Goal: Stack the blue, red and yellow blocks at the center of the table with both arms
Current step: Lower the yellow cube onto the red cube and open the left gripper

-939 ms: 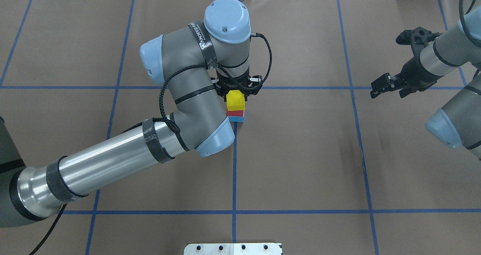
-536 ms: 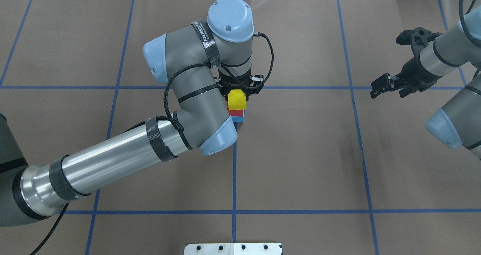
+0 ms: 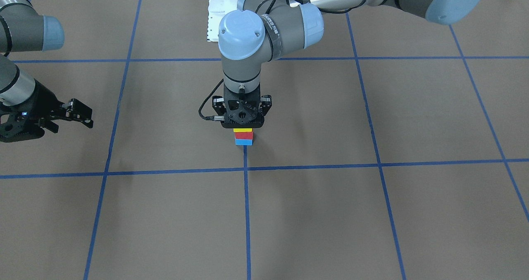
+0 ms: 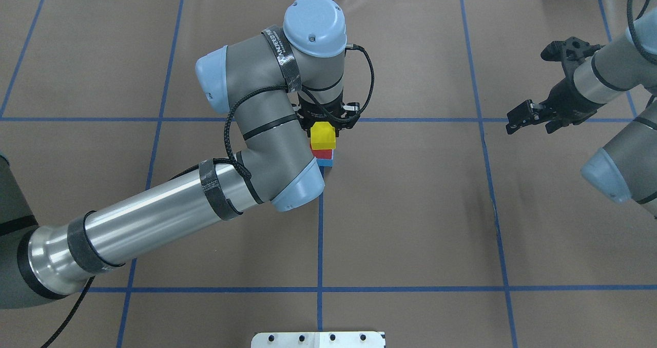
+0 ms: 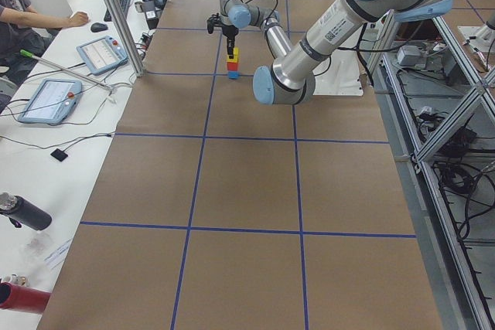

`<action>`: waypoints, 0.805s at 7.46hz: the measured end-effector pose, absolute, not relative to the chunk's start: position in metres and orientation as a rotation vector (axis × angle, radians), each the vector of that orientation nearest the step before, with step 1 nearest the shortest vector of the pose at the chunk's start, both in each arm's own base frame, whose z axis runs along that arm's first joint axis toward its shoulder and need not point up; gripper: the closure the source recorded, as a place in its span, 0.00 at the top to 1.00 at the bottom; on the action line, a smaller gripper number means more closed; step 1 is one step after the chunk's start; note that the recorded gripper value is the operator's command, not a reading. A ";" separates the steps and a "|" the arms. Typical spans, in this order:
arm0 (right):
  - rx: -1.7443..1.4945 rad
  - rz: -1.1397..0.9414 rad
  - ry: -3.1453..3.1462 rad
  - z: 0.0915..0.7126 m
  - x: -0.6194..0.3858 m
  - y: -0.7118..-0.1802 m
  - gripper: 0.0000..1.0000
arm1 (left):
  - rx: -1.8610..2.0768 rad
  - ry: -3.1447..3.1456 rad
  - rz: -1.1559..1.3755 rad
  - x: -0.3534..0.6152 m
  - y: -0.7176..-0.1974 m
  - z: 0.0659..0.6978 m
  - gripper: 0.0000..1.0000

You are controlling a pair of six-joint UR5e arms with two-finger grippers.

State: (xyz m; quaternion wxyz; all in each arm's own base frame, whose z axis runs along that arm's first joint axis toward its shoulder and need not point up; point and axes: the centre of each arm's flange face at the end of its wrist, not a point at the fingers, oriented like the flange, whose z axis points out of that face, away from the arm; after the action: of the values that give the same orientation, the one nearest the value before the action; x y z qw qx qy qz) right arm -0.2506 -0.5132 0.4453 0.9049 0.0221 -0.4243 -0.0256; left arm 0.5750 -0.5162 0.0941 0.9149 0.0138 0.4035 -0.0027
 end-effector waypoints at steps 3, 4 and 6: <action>0.046 -0.053 -0.877 0.446 -0.250 -0.513 1.00 | 0.028 0.826 -0.001 0.575 -0.516 0.095 0.00; 0.046 -0.053 -0.877 0.446 -0.250 -0.513 1.00 | 0.026 0.824 -0.001 0.575 -0.516 0.095 0.00; 0.046 -0.053 -0.877 0.445 -0.250 -0.513 1.00 | 0.025 0.823 -0.002 0.575 -0.516 0.095 0.00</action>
State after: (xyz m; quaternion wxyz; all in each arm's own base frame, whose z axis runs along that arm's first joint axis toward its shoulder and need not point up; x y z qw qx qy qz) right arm -0.2504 -0.5129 0.4454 0.9049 0.0222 -0.4243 -0.0256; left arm 0.5747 -0.5159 0.0949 0.9164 0.0123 0.4001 -0.0010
